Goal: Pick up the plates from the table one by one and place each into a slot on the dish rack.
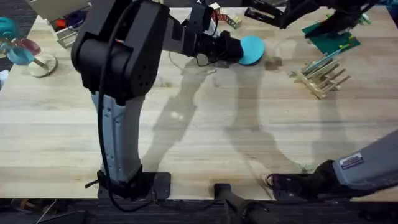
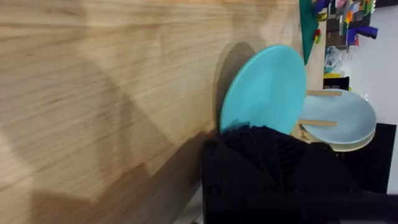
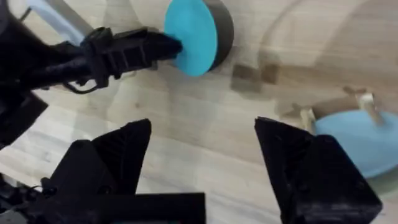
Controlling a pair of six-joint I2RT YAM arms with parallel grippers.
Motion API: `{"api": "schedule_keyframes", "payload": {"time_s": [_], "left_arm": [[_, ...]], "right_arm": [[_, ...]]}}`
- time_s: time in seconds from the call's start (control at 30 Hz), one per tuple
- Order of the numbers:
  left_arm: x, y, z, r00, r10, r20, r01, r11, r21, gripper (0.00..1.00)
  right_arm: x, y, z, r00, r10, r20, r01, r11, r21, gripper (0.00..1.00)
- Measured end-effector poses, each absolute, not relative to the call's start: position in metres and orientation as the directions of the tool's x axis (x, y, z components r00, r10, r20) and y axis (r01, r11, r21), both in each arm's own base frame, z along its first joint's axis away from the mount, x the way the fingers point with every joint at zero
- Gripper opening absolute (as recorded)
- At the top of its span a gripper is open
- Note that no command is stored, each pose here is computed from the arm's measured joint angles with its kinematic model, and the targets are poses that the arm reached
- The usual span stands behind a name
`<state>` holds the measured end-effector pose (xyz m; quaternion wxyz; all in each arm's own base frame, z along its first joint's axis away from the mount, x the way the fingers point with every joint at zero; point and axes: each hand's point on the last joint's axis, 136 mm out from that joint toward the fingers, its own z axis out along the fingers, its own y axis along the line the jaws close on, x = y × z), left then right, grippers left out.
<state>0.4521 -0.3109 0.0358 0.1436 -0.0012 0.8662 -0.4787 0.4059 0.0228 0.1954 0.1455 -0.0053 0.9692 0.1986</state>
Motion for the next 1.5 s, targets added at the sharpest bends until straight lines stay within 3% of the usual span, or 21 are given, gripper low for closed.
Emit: {"api": "schedule_keyframes", "payload": {"time_s": [0.4, 1.17, 1.27, 1.47, 1.5], "left_arm": [[0.453, -0.311, 0.036, -0.959, -0.141, -0.247, 0.133, 0.545, -0.828, 0.04], [0.453, -0.311, 0.036, -0.959, -0.141, -0.247, 0.133, 0.545, -0.828, 0.04], [0.453, -0.311, 0.036, -0.959, -0.141, -0.247, 0.133, 0.545, -0.828, 0.041], [0.453, -0.311, 0.036, -0.959, -0.141, -0.247, 0.133, 0.545, -0.828, 0.041], [0.453, -0.311, 0.036, -0.959, -0.141, -0.247, 0.133, 0.545, -0.828, 0.041]], "right_arm": [[0.447, 0.056, 0.142, -0.953, -0.053, -0.297, -0.17, 0.908, 0.383, 0.995], [0.474, 0.073, 0.075, -0.966, -0.053, -0.252, -0.165, 0.877, 0.45, 0.983], [0.474, 0.075, 0.069, -0.97, -0.049, -0.24, -0.158, 0.875, 0.458, 0.829], [0.474, 0.078, 0.067, -0.972, -0.043, -0.23, -0.151, 0.868, 0.473, 0.303], [0.475, 0.078, 0.066, -0.971, -0.045, -0.235, -0.154, 0.87, 0.468, 0.172]]}}
